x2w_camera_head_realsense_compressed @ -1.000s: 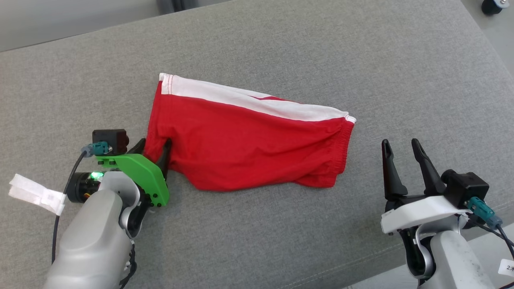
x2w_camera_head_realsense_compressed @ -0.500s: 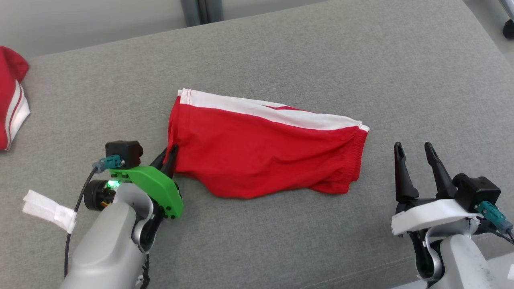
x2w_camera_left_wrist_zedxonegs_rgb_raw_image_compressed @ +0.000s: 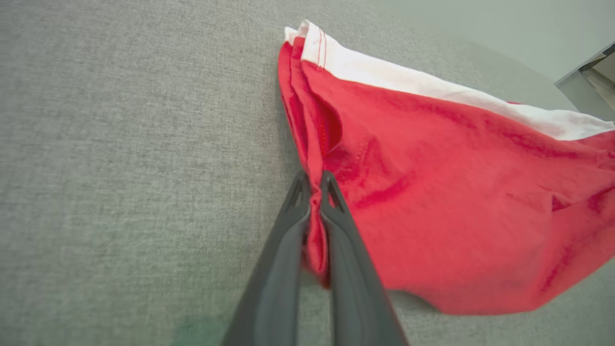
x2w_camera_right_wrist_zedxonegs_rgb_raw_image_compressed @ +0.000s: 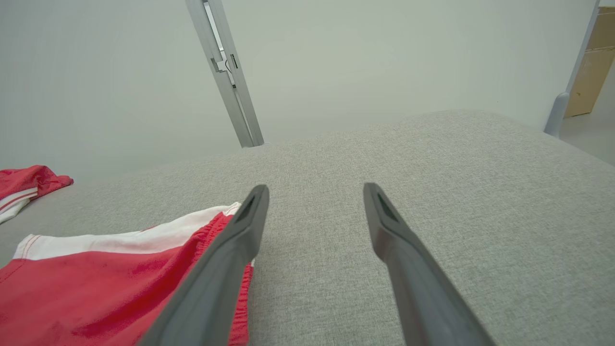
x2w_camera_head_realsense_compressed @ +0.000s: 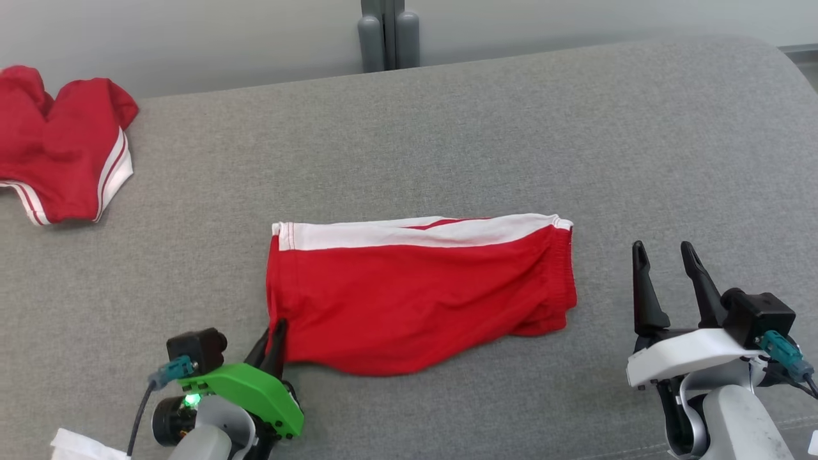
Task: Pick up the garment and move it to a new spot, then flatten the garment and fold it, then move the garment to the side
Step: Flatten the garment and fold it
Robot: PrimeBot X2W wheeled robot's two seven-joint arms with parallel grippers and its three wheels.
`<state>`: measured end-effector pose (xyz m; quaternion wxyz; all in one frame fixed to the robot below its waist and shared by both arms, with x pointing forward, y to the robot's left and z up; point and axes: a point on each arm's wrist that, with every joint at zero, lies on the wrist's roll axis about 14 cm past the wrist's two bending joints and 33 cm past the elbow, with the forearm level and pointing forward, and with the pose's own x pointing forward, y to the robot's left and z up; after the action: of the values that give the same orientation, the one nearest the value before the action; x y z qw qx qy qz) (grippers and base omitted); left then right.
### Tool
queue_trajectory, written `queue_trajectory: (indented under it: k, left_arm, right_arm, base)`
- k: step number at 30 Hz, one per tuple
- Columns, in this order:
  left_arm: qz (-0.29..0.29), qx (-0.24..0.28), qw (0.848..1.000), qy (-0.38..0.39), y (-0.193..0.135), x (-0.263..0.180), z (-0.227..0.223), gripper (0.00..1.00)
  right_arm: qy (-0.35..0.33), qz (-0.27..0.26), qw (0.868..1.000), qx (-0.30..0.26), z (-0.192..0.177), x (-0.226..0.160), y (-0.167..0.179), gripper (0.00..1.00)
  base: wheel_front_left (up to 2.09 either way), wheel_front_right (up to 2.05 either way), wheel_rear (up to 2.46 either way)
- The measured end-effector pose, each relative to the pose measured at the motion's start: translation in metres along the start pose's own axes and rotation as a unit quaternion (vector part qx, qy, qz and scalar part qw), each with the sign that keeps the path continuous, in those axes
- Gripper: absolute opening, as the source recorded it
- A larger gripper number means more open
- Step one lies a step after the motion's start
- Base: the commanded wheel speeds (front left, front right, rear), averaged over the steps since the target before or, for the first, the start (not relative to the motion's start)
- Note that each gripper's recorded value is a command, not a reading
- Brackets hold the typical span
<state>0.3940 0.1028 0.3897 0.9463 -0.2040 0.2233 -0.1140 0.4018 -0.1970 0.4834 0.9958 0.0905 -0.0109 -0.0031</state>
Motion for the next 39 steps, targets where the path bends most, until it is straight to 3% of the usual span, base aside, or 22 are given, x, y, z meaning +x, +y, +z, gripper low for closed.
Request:
queue_trajectory:
  k: [4,6,7,8,18,24,39]
  left_arm:
    - [0.003,-0.016,1.000,-0.018,-0.005,-0.008,0.000,0.00]
    - [-0.003,-0.016,0.999,-0.036,-0.009,-0.010,0.007,0.50]
    - [-0.004,-0.017,0.999,-0.044,-0.010,-0.010,0.010,0.96]
    - [-0.004,-0.014,0.998,-0.054,-0.010,-0.010,0.015,1.00]
    - [-0.006,0.074,0.984,-0.162,-0.014,-0.023,0.077,1.00]
    - [0.001,0.098,0.978,-0.182,-0.011,-0.046,0.080,1.00]
    - [0.100,0.057,0.965,-0.236,0.027,-0.098,0.088,1.00]
  right_arm:
    - [0.003,0.007,1.000,0.001,-0.002,-0.001,0.005,1.00]
    - [0.005,0.008,1.000,0.001,-0.003,-0.002,0.006,1.00]
    - [0.006,0.008,1.000,0.001,-0.003,-0.002,0.006,1.00]
    - [0.007,0.008,1.000,0.001,-0.004,-0.003,0.006,1.00]
    - [0.012,0.005,1.000,-0.002,-0.006,-0.004,0.004,1.00]
    - [0.050,0.027,0.998,-0.009,-0.021,-0.003,0.018,1.00]
    - [0.206,0.096,0.973,-0.051,-0.078,0.019,0.066,1.00]
  base:
    - [0.00,0.00,0.00]
    - [0.00,0.00,0.00]
    - [0.00,0.00,0.00]
    - [0.00,0.00,0.00]
    - [0.00,0.00,0.00]
    - [0.00,0.00,0.00]
    - [0.00,0.00,0.00]
